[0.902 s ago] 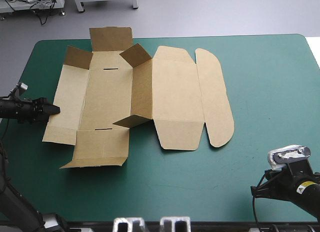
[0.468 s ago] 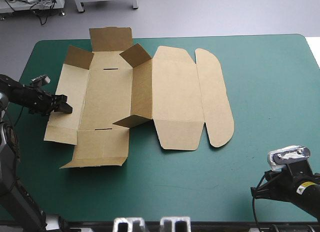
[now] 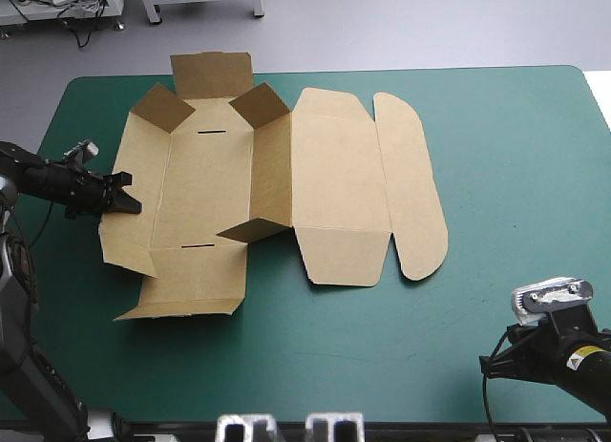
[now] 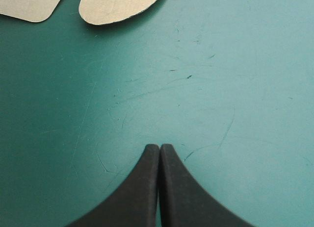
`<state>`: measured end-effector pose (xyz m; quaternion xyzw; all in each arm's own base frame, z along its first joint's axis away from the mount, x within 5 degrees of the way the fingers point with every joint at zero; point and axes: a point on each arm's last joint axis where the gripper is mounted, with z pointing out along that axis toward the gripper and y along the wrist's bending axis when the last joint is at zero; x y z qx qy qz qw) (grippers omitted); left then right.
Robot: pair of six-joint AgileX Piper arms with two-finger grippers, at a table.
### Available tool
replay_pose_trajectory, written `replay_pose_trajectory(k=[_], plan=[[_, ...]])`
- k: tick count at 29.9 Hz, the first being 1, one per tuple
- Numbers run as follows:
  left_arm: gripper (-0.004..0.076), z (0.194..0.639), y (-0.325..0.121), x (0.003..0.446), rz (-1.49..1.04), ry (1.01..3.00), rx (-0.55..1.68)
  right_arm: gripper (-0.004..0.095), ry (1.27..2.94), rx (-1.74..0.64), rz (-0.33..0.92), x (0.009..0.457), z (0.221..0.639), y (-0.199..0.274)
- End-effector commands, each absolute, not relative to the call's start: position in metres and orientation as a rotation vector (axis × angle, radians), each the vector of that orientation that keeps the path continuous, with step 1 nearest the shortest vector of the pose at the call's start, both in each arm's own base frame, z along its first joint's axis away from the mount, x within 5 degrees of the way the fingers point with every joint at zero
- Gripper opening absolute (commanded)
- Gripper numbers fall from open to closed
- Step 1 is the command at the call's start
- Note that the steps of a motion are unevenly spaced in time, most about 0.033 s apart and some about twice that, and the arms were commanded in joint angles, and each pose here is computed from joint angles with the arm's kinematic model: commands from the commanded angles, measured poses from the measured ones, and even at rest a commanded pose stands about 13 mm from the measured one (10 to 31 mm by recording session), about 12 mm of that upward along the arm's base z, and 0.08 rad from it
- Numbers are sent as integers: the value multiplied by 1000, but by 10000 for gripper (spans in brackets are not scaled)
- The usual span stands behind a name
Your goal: Fold the box
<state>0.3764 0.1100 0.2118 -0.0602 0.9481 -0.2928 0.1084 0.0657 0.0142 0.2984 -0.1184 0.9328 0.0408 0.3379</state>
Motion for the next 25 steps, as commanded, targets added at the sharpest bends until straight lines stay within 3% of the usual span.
replay_pose_trajectory(k=[1, 7, 18, 25], plan=[[6, 241, 87, 372, -852, 2744, 95, -20, 2356, -304, 89, 72, 309, 14], [6, 278, 50, 373, -751, 2600, 484, -20, 2346, -302, 87, 72, 310, 14], [6, 357, -5, 384, -519, 2435, 719, -20, 2344, -299, 87, 73, 310, 14], [6, 400, -58, 377, -326, 2245, 1039, -20, 2294, -252, 140, 76, 314, 17]])
